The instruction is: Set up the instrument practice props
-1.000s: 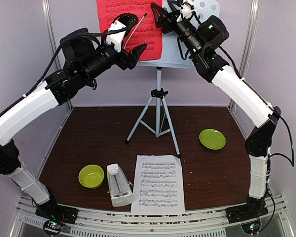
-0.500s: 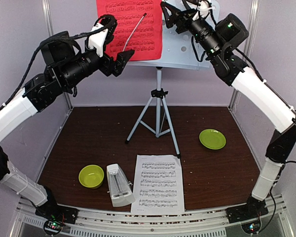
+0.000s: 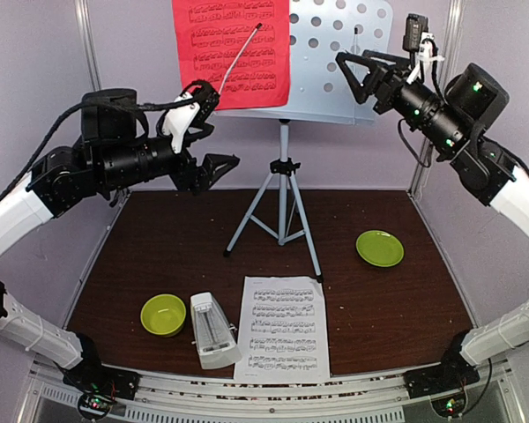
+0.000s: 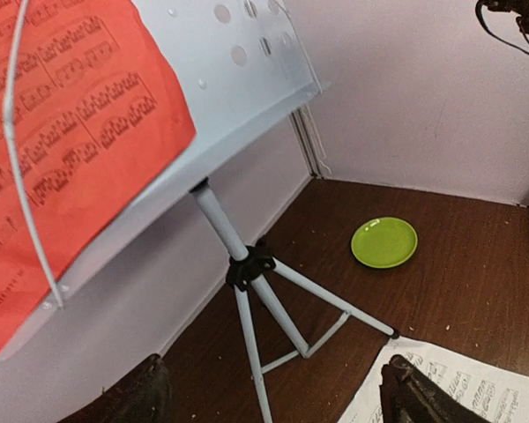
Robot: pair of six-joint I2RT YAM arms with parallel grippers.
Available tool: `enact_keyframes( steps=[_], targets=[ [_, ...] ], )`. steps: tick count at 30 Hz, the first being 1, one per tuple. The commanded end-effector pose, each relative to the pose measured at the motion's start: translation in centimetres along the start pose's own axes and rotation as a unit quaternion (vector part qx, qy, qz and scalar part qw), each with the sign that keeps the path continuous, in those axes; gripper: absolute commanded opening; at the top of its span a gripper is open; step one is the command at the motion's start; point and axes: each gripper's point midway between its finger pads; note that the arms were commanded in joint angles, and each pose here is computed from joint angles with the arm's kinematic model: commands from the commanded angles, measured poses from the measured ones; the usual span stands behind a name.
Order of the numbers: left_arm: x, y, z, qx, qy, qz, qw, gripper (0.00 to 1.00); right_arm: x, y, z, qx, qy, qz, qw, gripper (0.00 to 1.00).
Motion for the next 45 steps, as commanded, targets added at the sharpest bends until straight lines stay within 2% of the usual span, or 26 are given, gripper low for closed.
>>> enact_keyframes(
  steps=[1, 7, 12, 16, 22, 26, 30, 37, 42, 45],
  targets=[
    [-2.6, -0.6, -3.3, 0.053, 0.038, -0.045, 0.997, 0.84, 0.4, 3.1, -6.8, 0.114, -0.093, -0.001, 0.989, 0.78],
    [-6.5, -2.6, -7.9, 0.137, 0.036, -0.100, 0.985, 0.79, 0.2, 8.5, -14.6, 0.226, -0.164, -0.038, 0.959, 0.77],
    [-9.6, -4.3, -11.0, 0.189, 0.047, -0.135, 0.971, 0.77, 0.9, 13.1, -21.7, 0.331, -0.192, -0.045, 0.923, 0.77],
    [-11.8, -6.1, -13.7, 0.233, 0.055, -0.164, 0.957, 0.76, 1.2, 16.7, -27.5, 0.412, -0.237, -0.061, 0.878, 0.76],
    [-14.3, -9.3, -18.2, 0.307, 0.055, -0.185, 0.932, 0.74, 1.7, 20.4, -34.6, 0.479, -0.339, -0.085, 0.805, 0.70],
    [-16.2, -10.8, -22.3, 0.362, 0.056, -0.202, 0.908, 0.72, 2.3, 22.4, -38.3, 0.510, -0.396, -0.101, 0.757, 0.68],
    [-17.0, -11.6, -25.3, 0.395, 0.048, -0.201, 0.895, 0.71, 3.0, 24.1, -41.5, 0.537, -0.432, -0.107, 0.717, 0.65],
    [-18.2, -12.3, -29.2, 0.432, 0.043, -0.208, 0.876, 0.70, 3.0, 25.2, -45.4, 0.534, -0.467, -0.127, 0.693, 0.59],
    [-18.4, -12.6, -31.5, 0.451, 0.073, -0.206, 0.865, 0.67, 2.5, 24.7, -47.0, 0.509, -0.493, -0.143, 0.691, 0.57],
    [-18.7, -12.7, -32.2, 0.453, 0.074, -0.210, 0.863, 0.67, 2.9, 24.4, -48.3, 0.508, -0.515, -0.139, 0.677, 0.56]
  ],
)
Point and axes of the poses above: each gripper's point midway between its finger pads, its own y axis back along the fingers, its own x axis along the line the jaws close on, z = x × y, and after that the axes turned 1 degree about y, right-handed
